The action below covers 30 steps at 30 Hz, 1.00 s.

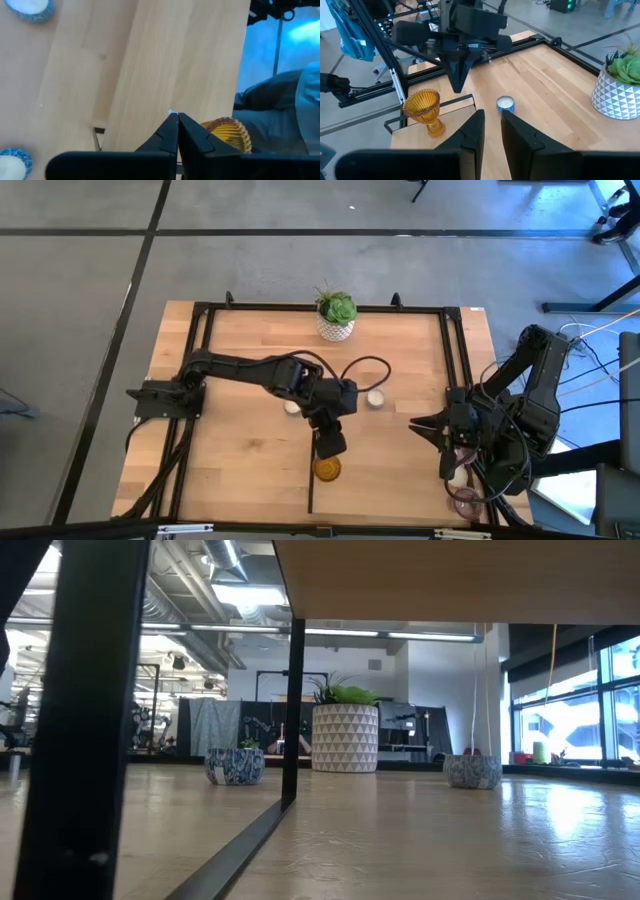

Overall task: Pick & Place candle stick holders
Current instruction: Put the yellow glass candle holder on the shelf

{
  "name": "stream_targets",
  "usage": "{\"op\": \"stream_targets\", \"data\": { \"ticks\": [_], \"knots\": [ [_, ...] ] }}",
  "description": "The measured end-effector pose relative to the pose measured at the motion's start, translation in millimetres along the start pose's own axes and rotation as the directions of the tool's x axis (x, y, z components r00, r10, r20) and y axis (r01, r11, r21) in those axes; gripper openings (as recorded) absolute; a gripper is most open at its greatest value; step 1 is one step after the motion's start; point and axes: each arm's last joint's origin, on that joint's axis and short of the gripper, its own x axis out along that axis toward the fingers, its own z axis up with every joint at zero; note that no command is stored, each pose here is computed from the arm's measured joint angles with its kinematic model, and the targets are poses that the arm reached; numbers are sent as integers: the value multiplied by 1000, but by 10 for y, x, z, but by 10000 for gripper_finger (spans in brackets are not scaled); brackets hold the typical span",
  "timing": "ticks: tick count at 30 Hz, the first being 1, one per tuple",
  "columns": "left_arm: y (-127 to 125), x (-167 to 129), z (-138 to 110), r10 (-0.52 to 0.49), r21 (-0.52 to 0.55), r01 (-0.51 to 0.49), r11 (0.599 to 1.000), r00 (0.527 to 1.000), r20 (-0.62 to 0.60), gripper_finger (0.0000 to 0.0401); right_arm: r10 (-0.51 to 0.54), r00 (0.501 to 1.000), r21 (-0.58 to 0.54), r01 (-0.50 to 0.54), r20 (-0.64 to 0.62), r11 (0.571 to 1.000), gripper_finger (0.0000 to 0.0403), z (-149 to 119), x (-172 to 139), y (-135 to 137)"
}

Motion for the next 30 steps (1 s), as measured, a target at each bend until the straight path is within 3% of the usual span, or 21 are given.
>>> {"op": "stream_targets", "data": {
  "ticks": [20, 30],
  "knots": [
    [-88, 342, -115, -12, 30, 16, 999, 991, -136, 2, 12, 1000, 14, -12, -16, 1000, 66, -6, -3, 8],
    [-114, 350, -140, -21, 36, 27, 999, 989, -150, 2, 13, 1000, 17, -13, -15, 1000, 66, -5, -3, 12]
  ]
}}
